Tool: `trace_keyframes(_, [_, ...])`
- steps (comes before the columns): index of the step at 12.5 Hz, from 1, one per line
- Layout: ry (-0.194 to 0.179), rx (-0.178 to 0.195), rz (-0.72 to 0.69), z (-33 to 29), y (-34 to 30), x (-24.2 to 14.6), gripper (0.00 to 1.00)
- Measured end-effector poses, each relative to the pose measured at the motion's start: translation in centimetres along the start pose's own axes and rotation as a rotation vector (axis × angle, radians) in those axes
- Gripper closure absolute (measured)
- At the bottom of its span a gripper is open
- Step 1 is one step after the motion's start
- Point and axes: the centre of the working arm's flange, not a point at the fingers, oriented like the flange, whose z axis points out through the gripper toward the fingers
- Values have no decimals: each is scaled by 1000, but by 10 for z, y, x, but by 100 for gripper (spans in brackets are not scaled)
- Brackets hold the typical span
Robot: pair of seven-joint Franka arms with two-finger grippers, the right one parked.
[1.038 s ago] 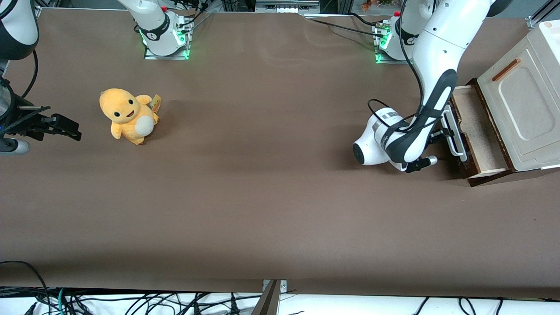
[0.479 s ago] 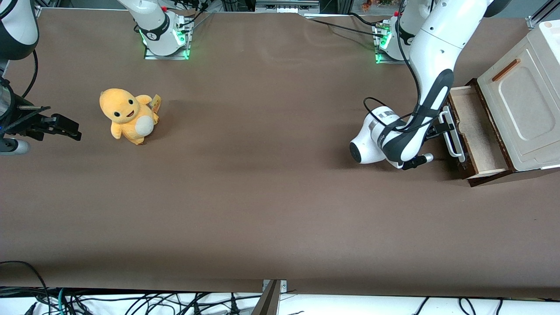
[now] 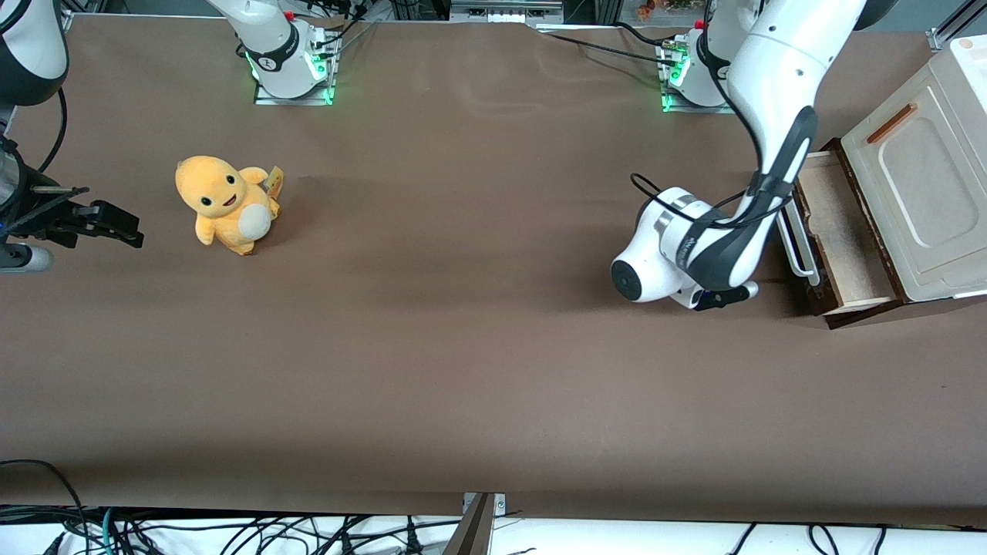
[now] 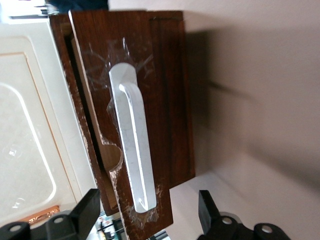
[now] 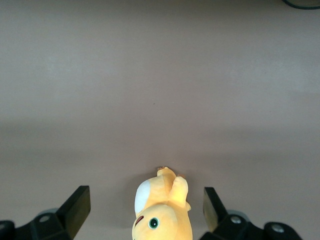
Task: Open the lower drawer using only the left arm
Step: 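Open the left gripper and back it away from the handle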
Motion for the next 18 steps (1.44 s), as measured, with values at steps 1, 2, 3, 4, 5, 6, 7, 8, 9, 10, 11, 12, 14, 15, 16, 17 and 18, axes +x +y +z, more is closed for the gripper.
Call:
trace_keyframes(1, [-5,-51,18,-14,-10,3,9])
trace_keyframes(2, [-11,-109,28,-28,-21,6,3])
trace_keyframes(3, [-17,-173,30,-43,-33,8,3])
trace_keyframes(4, [-19,-249,21,-62,-50,10,0])
trace_keyframes(5, [-15,-308,10,-77,-66,11,0])
trace_keyframes(6, [-12,-350,1,-87,-78,10,0])
trace_keyframes(7, [-8,-382,-5,-96,-87,10,0])
trace_keyframes(8, [-6,-410,-10,-103,-96,10,0])
trace_keyframes(9, [-5,-439,-16,-109,-105,10,0])
trace_keyframes(10, [-8,-479,-24,-114,-116,10,0])
trace_keyframes(11, [-9,-527,-28,-120,-132,12,0])
trace_keyframes(12, [0,-571,-13,-123,-151,16,0])
trace_keyframes(14, [21,-635,29,-120,-185,26,0])
trace_keyframes(15, [29,-649,37,-118,-195,29,0])
trace_keyframes(16, [33,-653,39,-118,-201,30,0])
trace_keyframes(17, [31,-649,44,-119,-201,28,0])
trace_keyframes(18, [29,-645,50,-120,-200,26,0])
